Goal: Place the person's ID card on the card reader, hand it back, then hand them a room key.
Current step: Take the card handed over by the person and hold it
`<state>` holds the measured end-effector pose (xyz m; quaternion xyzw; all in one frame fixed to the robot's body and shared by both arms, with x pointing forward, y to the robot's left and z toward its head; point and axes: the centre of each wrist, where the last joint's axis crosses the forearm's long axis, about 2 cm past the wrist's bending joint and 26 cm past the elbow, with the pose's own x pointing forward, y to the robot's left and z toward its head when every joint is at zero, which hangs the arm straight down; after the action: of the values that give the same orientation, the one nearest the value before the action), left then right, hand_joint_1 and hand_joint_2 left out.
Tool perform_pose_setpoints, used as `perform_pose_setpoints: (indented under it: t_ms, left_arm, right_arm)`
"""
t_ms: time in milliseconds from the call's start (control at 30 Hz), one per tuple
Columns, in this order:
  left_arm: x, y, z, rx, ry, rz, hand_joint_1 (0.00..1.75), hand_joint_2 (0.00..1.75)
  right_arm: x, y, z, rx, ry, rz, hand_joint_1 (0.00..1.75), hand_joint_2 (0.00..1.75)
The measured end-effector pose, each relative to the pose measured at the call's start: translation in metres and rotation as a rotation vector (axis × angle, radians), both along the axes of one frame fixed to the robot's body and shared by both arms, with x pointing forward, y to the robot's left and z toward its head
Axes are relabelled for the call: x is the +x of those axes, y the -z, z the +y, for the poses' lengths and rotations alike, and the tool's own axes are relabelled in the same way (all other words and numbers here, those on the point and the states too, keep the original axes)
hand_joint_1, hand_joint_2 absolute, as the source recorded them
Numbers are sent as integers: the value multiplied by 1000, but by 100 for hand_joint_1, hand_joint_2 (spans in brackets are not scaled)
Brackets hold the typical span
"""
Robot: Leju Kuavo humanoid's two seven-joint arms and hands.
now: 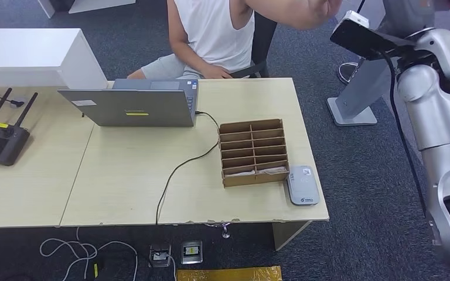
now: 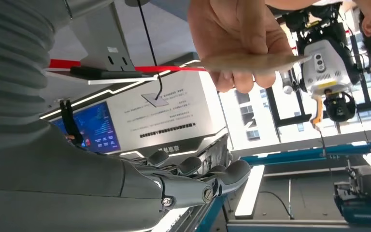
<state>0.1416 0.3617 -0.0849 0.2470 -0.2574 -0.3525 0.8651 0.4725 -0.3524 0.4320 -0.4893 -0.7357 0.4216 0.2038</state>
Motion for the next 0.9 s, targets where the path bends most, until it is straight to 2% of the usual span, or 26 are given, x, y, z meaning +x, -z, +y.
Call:
perform_pose_setpoints:
  t_ms: [233,433,467,567,600,667,800,900]
  left_arm:
    - [-1,0,3,1,-3,4,0,0]
    - [-2,0,4,4,-4,5,0,0]
    - [-2,0,4,4,-4,4,0,0]
    - [-2,0,4,5,-5,4,0,0]
    - [-3,0,4,6,-5,5,0,0]
    - [-3,0,4,6,-5,5,0,0]
    - [-3,1,4,6,-5,5,0,0]
    - [-4,1,4,6,-5,5,0,0]
  right_arm:
    - [7,17,25,-34,-43,54,0,175]
    - [10,29,31,-25,-51,77,2,175]
    - [10,31,32,-24,-51,80,22,175]
    - [11,35,33,-20,-51,90,132,175]
    - [12,36,33,-17,-51,94,149,175]
    - [12,39,32,-9,-49,106,150,175]
    - [13,45,32,0,-45,127,175,175]
    - [13,48,31,-1,-41,143,175,175]
